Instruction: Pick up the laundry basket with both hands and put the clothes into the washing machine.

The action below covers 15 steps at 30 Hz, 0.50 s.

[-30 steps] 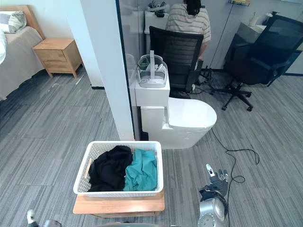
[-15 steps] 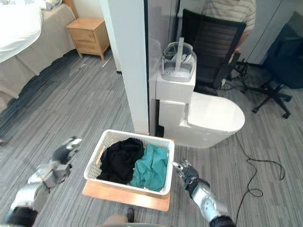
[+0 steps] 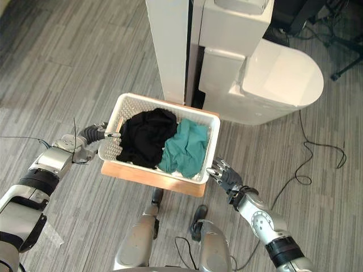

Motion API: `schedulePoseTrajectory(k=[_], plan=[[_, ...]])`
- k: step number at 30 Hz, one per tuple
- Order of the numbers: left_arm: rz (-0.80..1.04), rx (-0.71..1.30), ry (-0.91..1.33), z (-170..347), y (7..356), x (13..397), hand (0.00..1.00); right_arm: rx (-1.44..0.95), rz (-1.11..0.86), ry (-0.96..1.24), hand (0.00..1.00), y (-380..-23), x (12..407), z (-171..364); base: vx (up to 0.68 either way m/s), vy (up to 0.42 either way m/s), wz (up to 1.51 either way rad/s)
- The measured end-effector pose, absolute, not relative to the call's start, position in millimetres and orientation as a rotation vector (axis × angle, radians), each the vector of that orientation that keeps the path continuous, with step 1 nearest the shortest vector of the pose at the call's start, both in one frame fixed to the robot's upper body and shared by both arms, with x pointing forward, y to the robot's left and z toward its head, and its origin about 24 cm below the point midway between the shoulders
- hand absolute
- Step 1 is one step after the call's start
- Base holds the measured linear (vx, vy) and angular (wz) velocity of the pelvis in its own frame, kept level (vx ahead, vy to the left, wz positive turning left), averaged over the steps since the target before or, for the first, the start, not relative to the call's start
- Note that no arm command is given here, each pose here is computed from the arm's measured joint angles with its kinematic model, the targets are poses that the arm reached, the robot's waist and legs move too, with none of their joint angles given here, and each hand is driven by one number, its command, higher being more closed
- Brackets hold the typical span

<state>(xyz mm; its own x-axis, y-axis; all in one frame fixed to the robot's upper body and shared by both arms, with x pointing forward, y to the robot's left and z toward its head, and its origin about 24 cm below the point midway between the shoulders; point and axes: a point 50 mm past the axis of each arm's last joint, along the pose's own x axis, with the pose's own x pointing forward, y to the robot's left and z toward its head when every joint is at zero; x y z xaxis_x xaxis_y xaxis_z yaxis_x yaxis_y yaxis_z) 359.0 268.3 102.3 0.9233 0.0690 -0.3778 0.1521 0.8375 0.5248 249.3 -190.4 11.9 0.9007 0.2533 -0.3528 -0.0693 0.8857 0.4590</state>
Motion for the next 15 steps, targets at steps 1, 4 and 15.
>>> schedulePoseTrajectory(k=[1, 4, 15], plan=[[-0.042, 0.603, 0.378, 106.2, 268.1, 360.6, 0.0, 0.462, 0.16, 0.406, 0.0, -193.6, 246.1, 12.8, -0.11, -0.029, -0.03], [-0.001, 0.619, 0.322, 118.6, 271.9, 363.3, 0.0, 0.462, 0.148, 0.345, 0.0, -198.0, 246.5, 18.7, -0.05, -0.013, -0.08], [0.172, 0.565, 0.131, 168.7, 278.1, 377.7, 0.0, 0.56, 0.202, 0.059, 0.0, -167.1, 259.0, 64.0, 0.05, -0.027, -0.1]])
